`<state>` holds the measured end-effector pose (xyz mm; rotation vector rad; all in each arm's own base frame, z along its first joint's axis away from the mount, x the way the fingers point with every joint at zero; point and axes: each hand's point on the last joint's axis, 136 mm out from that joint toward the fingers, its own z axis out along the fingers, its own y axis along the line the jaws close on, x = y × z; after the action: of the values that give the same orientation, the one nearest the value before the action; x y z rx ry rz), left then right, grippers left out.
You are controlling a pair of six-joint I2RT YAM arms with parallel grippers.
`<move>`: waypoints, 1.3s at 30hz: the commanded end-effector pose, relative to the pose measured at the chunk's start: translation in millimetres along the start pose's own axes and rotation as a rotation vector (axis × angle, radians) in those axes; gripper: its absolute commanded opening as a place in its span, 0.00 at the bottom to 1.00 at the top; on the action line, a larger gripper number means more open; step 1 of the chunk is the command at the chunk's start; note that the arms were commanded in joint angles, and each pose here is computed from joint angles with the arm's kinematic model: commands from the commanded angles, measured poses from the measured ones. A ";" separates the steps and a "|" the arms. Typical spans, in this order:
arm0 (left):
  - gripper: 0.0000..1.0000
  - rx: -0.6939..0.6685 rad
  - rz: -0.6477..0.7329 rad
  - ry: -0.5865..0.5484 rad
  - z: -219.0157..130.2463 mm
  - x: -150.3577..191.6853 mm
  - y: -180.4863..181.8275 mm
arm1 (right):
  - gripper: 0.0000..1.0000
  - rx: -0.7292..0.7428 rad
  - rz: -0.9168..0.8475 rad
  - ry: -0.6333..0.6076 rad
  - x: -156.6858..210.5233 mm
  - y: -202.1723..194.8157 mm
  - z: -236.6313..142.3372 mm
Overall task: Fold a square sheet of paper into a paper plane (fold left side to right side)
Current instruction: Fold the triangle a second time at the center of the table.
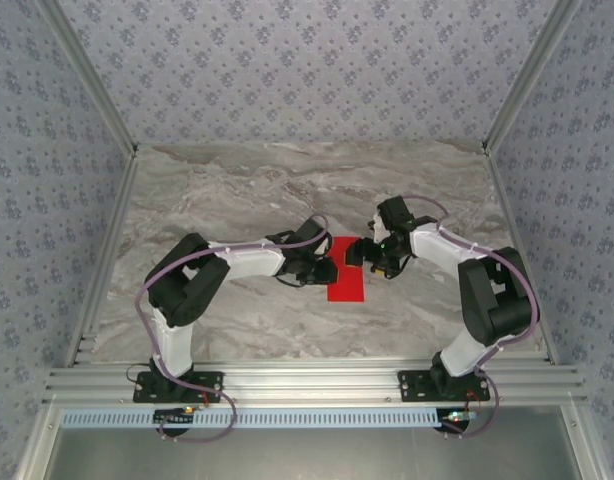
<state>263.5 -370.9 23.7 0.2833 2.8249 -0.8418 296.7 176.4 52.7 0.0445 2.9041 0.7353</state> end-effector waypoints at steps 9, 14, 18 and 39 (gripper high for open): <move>0.18 -0.044 0.008 0.022 4.9 5.9 5.9 | 0.78 -0.003 -0.089 -0.120 -66.3 7.8 2.1; 0.18 -0.042 0.010 0.023 5.1 6.1 5.1 | 0.78 0.005 -0.098 -0.138 -83.7 3.5 10.2; 0.18 -0.039 0.013 0.023 5.2 5.5 4.1 | 0.79 -0.006 -0.107 -0.144 -91.4 3.4 15.9; 0.18 -0.039 0.015 0.022 5.1 4.3 3.2 | 0.79 -0.064 -0.133 -0.156 -111.0 13.9 27.4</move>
<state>263.4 -371.5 24.0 0.2866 2.8228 -0.8324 404.6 191.9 50.3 -0.0635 2.7097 0.7465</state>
